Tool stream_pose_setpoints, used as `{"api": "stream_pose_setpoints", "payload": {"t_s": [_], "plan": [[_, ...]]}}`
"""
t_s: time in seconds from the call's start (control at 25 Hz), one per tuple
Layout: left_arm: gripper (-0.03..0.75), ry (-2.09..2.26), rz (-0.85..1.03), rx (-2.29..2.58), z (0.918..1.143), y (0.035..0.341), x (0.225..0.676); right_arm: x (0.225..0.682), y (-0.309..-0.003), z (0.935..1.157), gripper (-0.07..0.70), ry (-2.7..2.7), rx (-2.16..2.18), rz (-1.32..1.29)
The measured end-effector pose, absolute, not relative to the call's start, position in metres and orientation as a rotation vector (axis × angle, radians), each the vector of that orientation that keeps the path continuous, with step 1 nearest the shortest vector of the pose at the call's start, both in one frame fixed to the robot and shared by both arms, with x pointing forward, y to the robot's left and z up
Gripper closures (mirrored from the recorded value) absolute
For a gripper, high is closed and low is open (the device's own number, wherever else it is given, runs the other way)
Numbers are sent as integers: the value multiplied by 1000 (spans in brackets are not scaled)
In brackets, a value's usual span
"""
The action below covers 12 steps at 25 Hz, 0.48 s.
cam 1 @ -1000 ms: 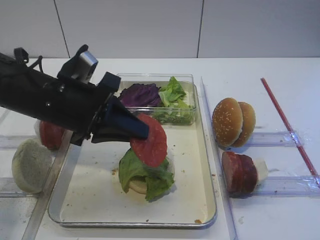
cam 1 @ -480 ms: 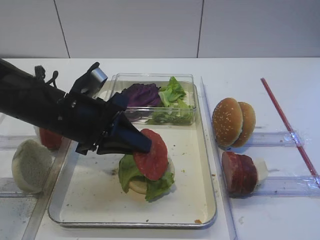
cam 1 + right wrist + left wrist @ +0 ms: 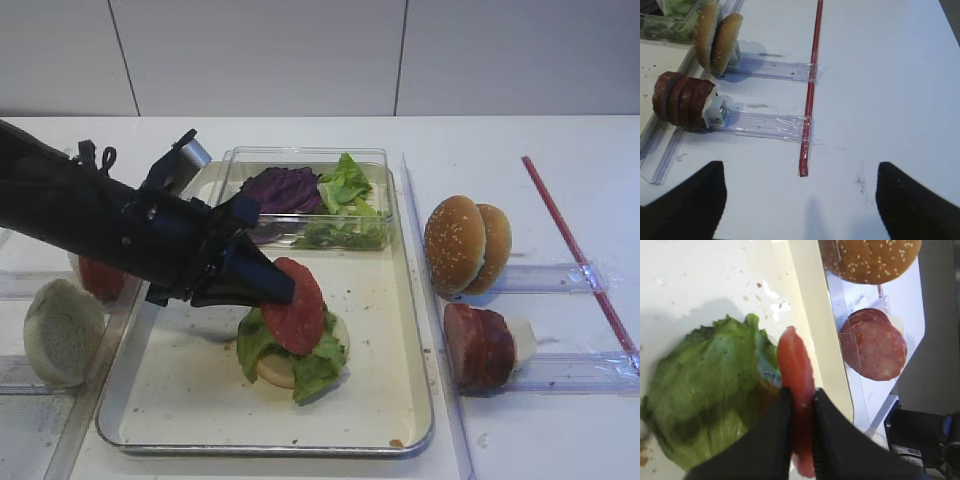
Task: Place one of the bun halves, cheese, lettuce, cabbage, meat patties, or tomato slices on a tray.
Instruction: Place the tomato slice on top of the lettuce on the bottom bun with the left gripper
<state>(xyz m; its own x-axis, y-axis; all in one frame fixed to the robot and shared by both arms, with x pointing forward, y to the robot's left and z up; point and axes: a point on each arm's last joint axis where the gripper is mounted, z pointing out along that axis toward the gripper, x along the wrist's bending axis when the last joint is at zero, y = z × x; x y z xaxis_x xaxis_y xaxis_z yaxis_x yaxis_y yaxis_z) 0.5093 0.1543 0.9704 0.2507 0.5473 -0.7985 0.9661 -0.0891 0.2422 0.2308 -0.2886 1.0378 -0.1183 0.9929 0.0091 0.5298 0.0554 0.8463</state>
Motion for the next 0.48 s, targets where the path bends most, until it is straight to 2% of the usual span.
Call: {"api": "stream_pose_setpoints", "payload": {"t_s": [0.48], "plan": [[669, 1408, -664, 1743, 970, 155, 511, 231, -289, 1038, 15, 1715, 1537, 958]]}}
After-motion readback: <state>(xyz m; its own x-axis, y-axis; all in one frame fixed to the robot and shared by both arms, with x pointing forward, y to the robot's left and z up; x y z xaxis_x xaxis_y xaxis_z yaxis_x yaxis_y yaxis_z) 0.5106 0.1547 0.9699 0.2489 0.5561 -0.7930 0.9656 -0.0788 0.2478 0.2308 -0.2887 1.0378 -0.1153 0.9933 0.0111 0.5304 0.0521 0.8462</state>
